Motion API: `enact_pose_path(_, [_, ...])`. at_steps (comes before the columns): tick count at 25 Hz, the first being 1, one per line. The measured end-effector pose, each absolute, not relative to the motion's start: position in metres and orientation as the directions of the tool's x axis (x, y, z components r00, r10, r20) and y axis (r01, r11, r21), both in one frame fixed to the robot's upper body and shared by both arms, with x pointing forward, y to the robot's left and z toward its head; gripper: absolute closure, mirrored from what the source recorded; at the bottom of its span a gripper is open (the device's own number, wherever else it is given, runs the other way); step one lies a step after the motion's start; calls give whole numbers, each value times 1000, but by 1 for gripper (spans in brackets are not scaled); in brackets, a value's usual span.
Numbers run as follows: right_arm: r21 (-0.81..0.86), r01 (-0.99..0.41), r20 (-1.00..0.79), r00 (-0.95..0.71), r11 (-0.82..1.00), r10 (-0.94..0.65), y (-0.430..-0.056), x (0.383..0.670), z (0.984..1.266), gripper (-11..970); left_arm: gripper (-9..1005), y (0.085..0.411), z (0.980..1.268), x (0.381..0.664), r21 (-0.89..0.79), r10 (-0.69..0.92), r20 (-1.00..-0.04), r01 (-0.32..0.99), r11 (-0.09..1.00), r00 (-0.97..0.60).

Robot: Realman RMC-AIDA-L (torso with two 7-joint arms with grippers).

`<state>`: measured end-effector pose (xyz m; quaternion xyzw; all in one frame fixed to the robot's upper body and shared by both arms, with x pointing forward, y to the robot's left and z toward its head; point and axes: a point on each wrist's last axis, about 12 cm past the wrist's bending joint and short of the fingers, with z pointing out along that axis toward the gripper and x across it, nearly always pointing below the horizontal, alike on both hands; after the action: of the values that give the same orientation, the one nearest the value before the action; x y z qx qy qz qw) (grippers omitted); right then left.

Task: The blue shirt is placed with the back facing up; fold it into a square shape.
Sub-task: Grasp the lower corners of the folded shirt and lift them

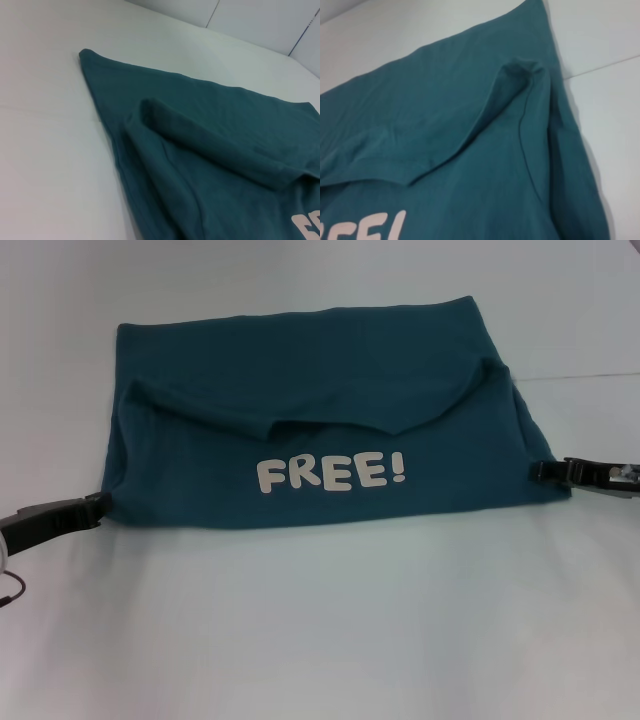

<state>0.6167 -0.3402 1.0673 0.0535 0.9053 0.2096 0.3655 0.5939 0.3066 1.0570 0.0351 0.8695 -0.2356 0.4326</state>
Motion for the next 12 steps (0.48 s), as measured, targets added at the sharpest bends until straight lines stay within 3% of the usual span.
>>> enact_pose_path(8, [405,-55,-634,-736,913,237,-334,618,1062,439,963,306,1057,594,-379,-142,-768,265,887,-624])
enact_pose_path(12, [413,-65,-628,-742,908,233,-331,617,1062,461,963,306,1057,594,-380,-142,-768,265,886,-624])
